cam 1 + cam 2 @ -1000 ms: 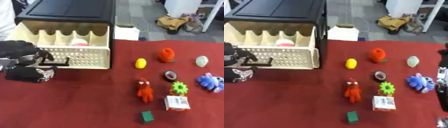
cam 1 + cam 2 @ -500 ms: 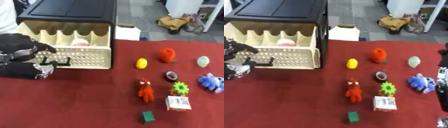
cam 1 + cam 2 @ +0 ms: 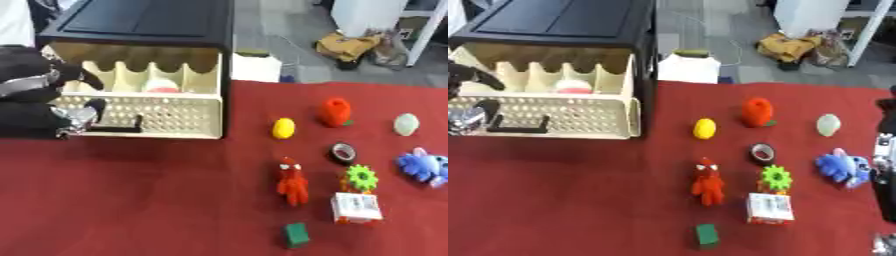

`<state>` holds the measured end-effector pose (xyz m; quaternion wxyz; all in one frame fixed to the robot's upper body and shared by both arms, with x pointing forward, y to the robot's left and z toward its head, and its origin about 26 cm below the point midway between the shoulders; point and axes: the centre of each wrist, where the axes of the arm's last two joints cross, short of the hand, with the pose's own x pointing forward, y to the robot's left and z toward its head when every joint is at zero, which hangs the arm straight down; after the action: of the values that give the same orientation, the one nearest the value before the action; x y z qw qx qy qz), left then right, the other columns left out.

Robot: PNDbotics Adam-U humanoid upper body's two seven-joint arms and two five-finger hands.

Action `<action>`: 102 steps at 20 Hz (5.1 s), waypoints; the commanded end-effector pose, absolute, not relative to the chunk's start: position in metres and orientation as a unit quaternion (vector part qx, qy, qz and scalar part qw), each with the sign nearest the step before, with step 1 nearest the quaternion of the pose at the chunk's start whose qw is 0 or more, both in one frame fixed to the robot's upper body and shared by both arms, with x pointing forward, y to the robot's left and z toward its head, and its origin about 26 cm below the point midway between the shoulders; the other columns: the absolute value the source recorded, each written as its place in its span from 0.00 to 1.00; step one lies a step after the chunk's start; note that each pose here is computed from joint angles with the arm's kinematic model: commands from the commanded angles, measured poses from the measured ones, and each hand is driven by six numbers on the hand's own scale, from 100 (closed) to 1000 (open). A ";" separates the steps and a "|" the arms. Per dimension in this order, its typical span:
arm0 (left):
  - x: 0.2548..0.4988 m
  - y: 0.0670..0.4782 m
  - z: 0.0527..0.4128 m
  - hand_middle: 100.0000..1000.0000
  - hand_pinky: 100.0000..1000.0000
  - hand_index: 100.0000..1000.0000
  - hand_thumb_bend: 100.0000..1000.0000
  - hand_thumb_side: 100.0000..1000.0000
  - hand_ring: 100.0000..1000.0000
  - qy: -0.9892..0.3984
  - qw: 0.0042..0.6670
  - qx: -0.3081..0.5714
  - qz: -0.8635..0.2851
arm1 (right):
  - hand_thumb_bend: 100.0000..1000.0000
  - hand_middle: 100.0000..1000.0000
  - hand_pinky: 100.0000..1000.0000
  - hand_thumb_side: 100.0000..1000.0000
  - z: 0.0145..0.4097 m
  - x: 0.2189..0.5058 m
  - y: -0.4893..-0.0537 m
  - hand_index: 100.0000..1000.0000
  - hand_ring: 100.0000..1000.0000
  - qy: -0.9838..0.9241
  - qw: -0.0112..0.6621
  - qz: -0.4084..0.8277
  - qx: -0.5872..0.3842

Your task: Pick up objects from table and place into drawer.

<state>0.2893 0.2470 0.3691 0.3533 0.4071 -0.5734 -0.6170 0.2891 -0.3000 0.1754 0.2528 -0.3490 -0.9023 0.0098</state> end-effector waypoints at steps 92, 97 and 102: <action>0.307 0.234 0.304 0.14 0.19 0.81 0.00 1.00 0.06 -0.949 0.238 0.200 -0.060 | 0.38 0.68 0.77 0.55 0.250 0.277 -0.338 0.94 0.79 -0.568 0.324 0.663 -0.364; 0.307 0.234 0.304 0.14 0.19 0.80 0.00 1.00 0.06 -0.949 0.238 0.200 -0.060 | 0.36 0.69 0.77 0.57 0.254 0.277 -0.338 0.94 0.79 -0.559 0.336 0.661 -0.373; 0.307 0.234 0.304 0.14 0.19 0.79 0.00 1.00 0.06 -0.949 0.238 0.200 -0.060 | 0.37 0.74 0.78 0.58 0.257 0.277 -0.341 0.94 0.82 -0.552 0.359 0.638 -0.399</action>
<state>0.3106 0.2341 0.2976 0.2502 0.2002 -0.9455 -0.0579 0.2792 -0.3400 0.2440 0.3694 -0.3773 -0.5575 0.6406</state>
